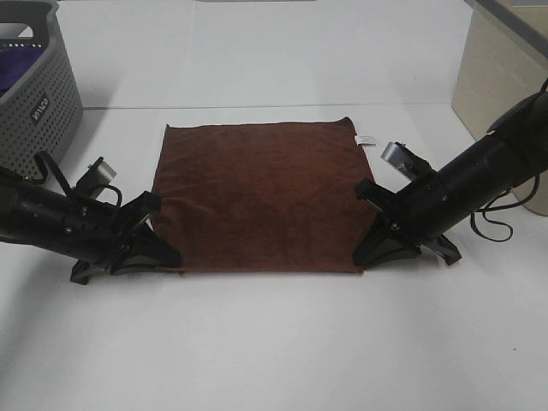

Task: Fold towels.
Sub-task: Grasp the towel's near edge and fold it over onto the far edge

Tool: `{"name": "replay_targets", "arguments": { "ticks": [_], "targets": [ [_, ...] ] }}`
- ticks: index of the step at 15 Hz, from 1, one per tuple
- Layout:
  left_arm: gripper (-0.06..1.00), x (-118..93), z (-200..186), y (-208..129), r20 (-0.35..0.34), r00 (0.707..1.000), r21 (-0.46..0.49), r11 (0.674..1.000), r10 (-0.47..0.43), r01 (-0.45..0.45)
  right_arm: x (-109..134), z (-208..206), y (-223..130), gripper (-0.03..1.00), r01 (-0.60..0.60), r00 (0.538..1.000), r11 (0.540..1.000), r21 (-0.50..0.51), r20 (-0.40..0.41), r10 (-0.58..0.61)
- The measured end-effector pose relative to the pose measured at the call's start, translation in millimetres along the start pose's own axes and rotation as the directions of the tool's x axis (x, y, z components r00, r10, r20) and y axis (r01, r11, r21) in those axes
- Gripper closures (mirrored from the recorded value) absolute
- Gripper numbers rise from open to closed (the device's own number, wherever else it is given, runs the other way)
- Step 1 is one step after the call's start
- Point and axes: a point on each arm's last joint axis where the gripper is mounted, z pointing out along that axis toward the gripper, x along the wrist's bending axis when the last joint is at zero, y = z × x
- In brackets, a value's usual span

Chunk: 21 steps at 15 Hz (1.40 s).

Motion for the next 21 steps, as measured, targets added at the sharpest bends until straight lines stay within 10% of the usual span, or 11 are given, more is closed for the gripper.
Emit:
{"name": "replay_targets", "arguments": {
  "ticks": [11, 21],
  "targets": [
    [0.93, -34, -32, -32, -0.166, 0.986, 0.18, 0.984, 0.018, 0.012, 17, -32, -57, 0.94, -0.05, 0.998, 0.992, 0.12, 0.051, 0.044],
    [0.93, -89, -50, 76, -0.204, 0.958, -0.176, 0.955, 0.201, -0.238, 69, -85, 75, 0.94, 0.188, 0.98, 0.967, -0.172, 0.096, -0.173]
  ]
}}
